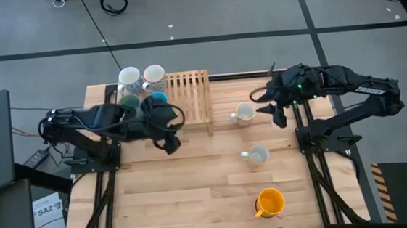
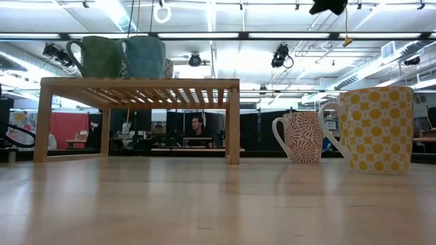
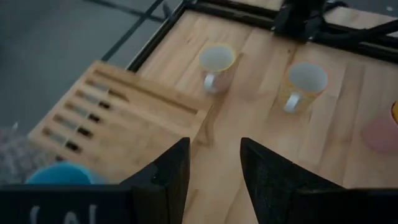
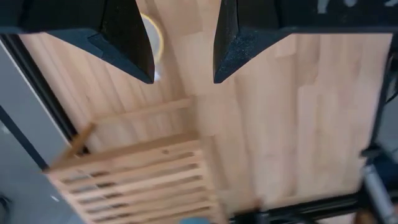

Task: Place coffee mugs
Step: Put the white-orange patterned mug on the shelf

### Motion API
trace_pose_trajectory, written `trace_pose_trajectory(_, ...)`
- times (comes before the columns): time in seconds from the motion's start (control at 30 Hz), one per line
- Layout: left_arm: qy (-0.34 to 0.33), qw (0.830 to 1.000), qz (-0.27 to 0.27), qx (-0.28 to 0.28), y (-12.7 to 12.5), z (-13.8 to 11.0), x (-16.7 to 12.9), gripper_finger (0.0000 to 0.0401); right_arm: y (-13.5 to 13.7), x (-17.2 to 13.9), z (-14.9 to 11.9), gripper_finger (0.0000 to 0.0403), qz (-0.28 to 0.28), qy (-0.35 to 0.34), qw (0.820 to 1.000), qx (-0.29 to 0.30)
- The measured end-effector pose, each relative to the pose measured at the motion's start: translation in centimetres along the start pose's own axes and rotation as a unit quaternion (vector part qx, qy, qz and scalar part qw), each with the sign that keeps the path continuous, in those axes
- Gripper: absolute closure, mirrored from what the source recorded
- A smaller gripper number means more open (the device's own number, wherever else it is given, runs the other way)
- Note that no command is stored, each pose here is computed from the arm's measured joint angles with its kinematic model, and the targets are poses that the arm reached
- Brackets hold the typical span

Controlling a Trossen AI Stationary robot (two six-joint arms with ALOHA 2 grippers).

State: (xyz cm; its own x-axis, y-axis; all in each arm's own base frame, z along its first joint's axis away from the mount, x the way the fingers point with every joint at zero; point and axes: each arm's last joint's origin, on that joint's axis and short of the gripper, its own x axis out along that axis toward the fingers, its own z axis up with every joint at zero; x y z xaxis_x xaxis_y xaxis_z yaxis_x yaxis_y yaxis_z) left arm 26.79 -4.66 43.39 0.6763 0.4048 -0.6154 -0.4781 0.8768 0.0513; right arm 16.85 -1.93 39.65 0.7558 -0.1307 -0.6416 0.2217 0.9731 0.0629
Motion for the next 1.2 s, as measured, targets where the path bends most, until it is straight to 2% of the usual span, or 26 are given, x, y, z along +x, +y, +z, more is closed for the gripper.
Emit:
trace_pose_trajectory(0.2,-0.032,0.998,-0.012,0.053,-2.2,0.9,2.4,0.0253,-1.8,0.4,-0.2,0.0233,-0.046,0.02,0.998,0.049)
trace_pose_trajectory(0.4,-0.059,0.995,-0.018,0.083,-4.1,1.6,4.9,0.0253,-4.1,2.9,-1.8,0.0233,-0.095,0.065,0.99,0.083)
trace_pose_trajectory(0.53,-0.07,0.993,-0.022,0.088,-5.0,1.7,5.8,0.0253,-5.8,4.5,-3.0,0.0233,-0.122,0.095,0.984,0.09)
trace_pose_trajectory(0.7,-0.063,0.994,-0.02,0.092,-5.5,1.5,6.7,0.0253,-7.6,6.7,-4.0,0.0233,-0.144,0.101,0.979,0.101)
trace_pose_trajectory(0.93,-0.062,0.995,-0.025,0.079,-5.6,1.5,6.7,0.0253,-9.1,9.5,-5.8,0.0233,-0.156,0.128,0.972,0.12)
trace_pose_trajectory(1.2,-0.062,0.995,-0.025,0.079,-5.5,1.5,6.7,0.0253,-9.6,11.9,-7.7,0.0233,-0.129,0.166,0.968,0.135)
